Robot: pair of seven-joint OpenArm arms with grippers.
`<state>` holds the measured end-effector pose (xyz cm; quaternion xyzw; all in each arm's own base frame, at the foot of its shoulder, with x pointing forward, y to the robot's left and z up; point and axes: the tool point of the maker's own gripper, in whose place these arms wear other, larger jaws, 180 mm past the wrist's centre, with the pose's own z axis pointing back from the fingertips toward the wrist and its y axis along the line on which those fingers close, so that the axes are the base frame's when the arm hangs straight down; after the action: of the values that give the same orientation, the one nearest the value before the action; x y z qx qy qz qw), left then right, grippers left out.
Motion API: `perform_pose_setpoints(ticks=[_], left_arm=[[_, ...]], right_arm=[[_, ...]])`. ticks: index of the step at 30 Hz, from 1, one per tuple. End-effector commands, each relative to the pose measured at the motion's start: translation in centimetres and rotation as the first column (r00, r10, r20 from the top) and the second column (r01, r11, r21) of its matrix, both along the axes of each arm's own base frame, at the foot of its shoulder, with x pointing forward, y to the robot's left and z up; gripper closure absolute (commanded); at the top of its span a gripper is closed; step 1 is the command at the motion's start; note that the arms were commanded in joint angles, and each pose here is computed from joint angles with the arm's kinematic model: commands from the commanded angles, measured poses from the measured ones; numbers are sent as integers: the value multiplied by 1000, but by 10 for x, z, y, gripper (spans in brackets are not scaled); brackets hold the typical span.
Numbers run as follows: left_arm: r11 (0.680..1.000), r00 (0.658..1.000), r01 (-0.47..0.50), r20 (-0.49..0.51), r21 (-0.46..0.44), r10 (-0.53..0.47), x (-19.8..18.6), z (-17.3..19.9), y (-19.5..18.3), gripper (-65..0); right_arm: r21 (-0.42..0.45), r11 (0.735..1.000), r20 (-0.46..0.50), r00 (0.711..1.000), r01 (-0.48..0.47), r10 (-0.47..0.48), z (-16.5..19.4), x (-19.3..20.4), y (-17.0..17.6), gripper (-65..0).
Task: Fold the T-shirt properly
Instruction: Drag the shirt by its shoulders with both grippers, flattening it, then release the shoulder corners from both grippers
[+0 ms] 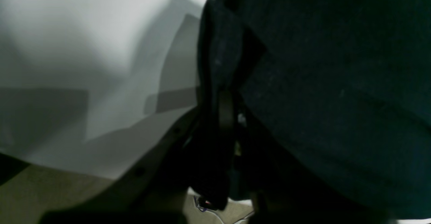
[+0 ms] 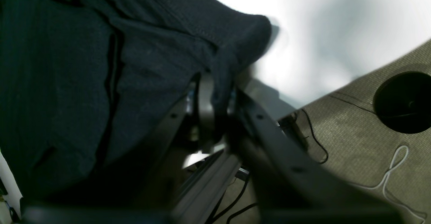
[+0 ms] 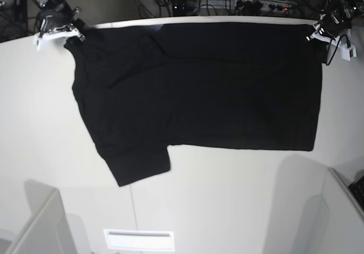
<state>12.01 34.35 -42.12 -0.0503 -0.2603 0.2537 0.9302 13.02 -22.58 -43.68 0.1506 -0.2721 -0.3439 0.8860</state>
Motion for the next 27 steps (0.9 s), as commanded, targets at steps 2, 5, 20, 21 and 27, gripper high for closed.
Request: perform_pose_setpoints(ticks=[2, 5, 20, 21, 27], left_arm=[[1000, 1000, 1, 9, 29, -1, 1, 8, 8, -69], [1000, 1000, 0, 9, 28, 0, 1, 8, 8, -270], [971, 979, -194, 93, 140, 183, -21, 48, 76, -541], [967, 977, -198, 107, 159, 182, -20, 55, 81, -541], [955, 976, -164, 184, 248, 120, -6, 93, 86, -512]], right_arm=[[-23, 1000, 12, 1000, 0, 0, 6, 0, -7, -252], [-25, 1000, 11, 1000, 2, -2, 6, -1, -8, -261], [-156, 982, 68, 992, 111, -102, 40, -8, -61, -266], [-169, 980, 87, 992, 104, -91, 48, -3, -61, -266], [-175, 984, 163, 986, -18, 47, 69, 47, -42, -266]])
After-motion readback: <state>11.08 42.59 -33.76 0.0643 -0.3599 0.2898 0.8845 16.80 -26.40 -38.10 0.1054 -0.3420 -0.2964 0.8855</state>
